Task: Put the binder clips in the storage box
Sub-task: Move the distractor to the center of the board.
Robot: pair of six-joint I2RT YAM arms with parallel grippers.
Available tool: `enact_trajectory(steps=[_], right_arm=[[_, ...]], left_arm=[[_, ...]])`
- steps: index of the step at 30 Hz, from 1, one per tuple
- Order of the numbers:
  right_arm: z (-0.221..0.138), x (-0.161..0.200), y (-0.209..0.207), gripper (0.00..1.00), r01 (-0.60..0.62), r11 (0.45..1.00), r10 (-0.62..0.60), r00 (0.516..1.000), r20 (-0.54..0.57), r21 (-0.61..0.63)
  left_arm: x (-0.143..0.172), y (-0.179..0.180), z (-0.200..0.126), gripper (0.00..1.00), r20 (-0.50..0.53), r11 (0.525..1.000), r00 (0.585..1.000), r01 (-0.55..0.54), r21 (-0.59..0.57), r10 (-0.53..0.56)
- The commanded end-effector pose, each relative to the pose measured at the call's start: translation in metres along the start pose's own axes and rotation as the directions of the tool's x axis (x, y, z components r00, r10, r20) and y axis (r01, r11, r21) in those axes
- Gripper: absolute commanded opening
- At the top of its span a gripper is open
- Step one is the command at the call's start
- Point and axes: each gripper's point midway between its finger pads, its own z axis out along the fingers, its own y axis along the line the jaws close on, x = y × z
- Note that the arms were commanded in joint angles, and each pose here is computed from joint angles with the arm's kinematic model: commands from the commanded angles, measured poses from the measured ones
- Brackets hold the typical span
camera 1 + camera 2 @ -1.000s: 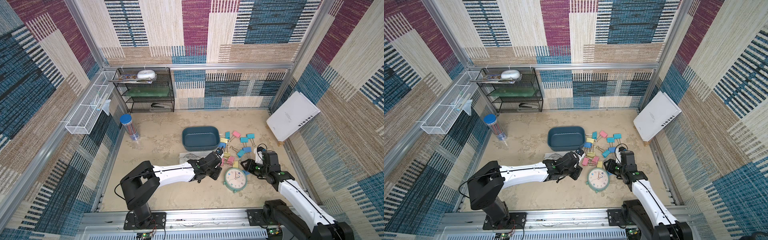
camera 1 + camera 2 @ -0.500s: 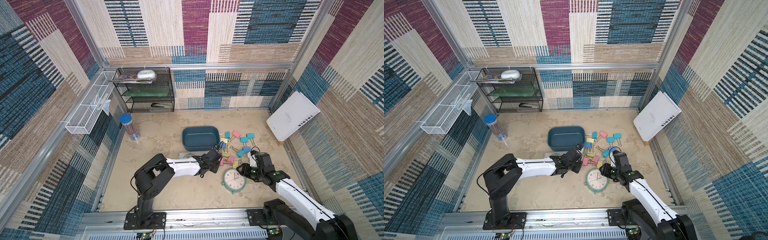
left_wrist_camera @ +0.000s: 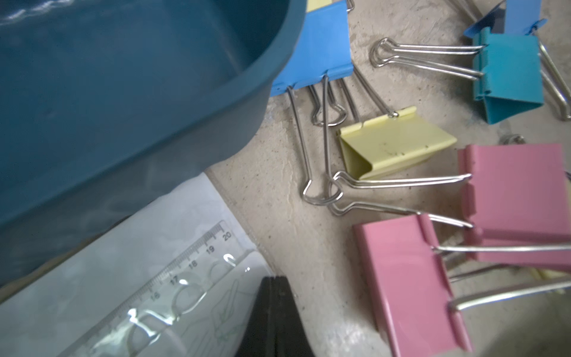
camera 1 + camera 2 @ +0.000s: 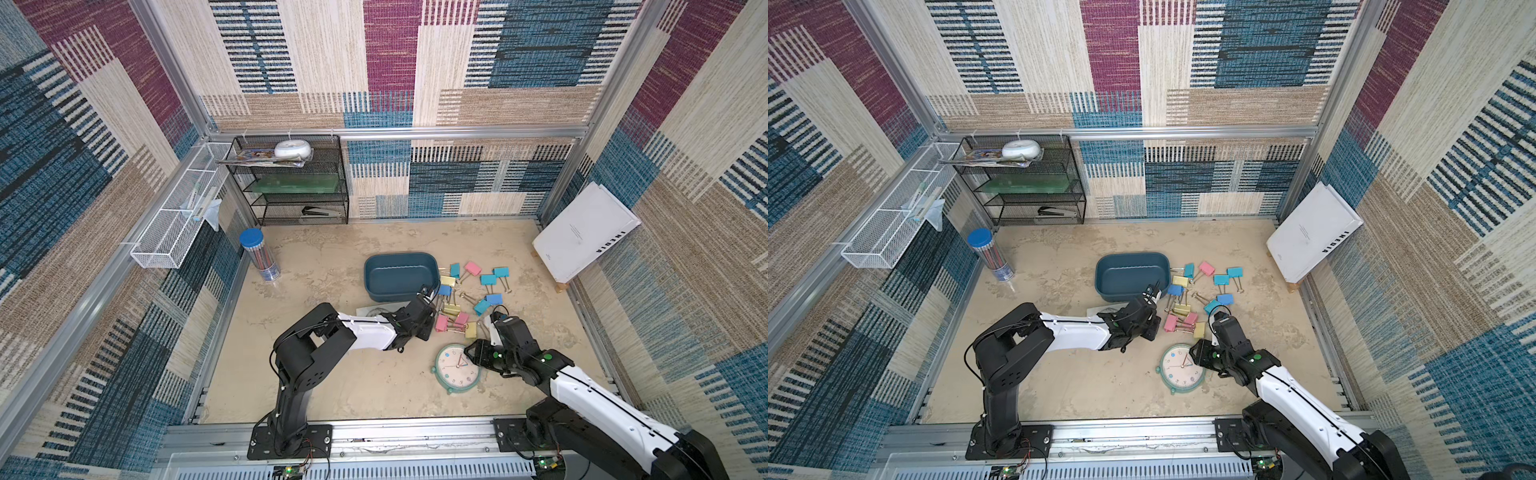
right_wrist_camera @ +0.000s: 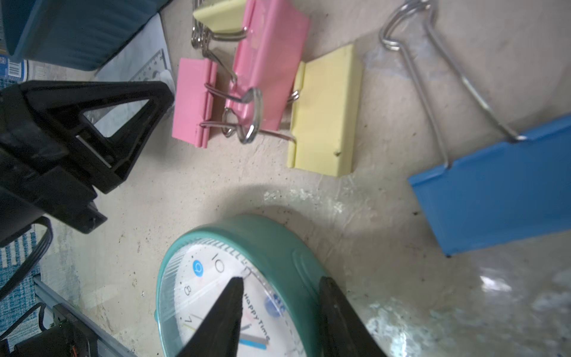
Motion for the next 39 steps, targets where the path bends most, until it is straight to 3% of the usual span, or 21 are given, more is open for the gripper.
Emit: enact_trajectory(steps=[1,3,8,15,18,20,23,26,29,32,36,39], right_arm=[[0.006,0.021,0.003,0.44,-0.057,0.998,0.056,0.997,-0.049,-0.017],[0.009,0.029,0.014,0.45,-0.065,0.997,0.062,0.996,-0.063,-0.040],[0.029,0.051,0.048,0.46,-0.033,0.995,0.022,0.993,-0.118,-0.092],[0.084,0.060,0.146,0.48,0.100,0.977,-0.134,0.975,-0.178,-0.187],[0.106,0.054,0.192,0.48,0.138,0.957,-0.184,0.968,-0.168,-0.254],[0.121,0.049,0.219,0.48,0.166,0.941,-0.222,0.960,-0.169,-0.294],[0.144,0.045,0.255,0.48,0.200,0.919,-0.274,0.944,-0.185,-0.341],[0.163,0.042,0.276,0.48,0.200,0.907,-0.285,0.940,-0.190,-0.371],[0.183,0.031,0.293,0.48,0.207,0.892,-0.301,0.935,-0.186,-0.402],[0.184,0.020,0.320,0.48,0.220,0.849,-0.340,0.923,-0.178,-0.481],[0.129,-0.009,0.327,0.52,0.342,0.813,-0.407,0.912,-0.041,-0.471],[0.088,-0.030,0.299,0.54,0.380,0.825,-0.419,0.908,0.000,-0.418]], left_arm=[[0.059,0.041,-0.009,0.03,-0.191,0.990,0.981,-0.062,-0.124,0.038],[0.073,0.058,-0.018,0.01,-0.216,0.986,0.976,-0.059,-0.158,0.024],[0.094,0.108,-0.042,0.01,-0.246,0.971,0.961,0.070,-0.228,-0.127],[0.094,0.154,-0.072,0.03,-0.193,0.932,0.942,0.210,-0.295,-0.273],[0.078,0.171,-0.094,0.20,-0.128,0.893,0.929,0.285,-0.348,-0.347],[0.062,0.184,-0.119,0.26,-0.070,0.859,0.930,0.303,-0.412,-0.361],[0.021,0.201,-0.176,0.36,0.101,0.805,0.927,0.364,-0.468,-0.360],[-0.010,0.212,-0.231,0.39,0.266,0.764,0.894,0.446,-0.467,-0.359],[-0.027,0.206,-0.261,0.40,0.342,0.783,0.867,0.482,-0.393,-0.363],[-0.028,0.195,-0.263,0.40,0.326,0.814,0.868,0.475,-0.334,-0.373],[-0.016,0.165,-0.245,0.39,0.265,0.870,0.885,0.442,-0.218,-0.383],[-0.009,0.130,-0.230,0.38,0.215,0.924,0.931,0.334,-0.184,-0.294]])
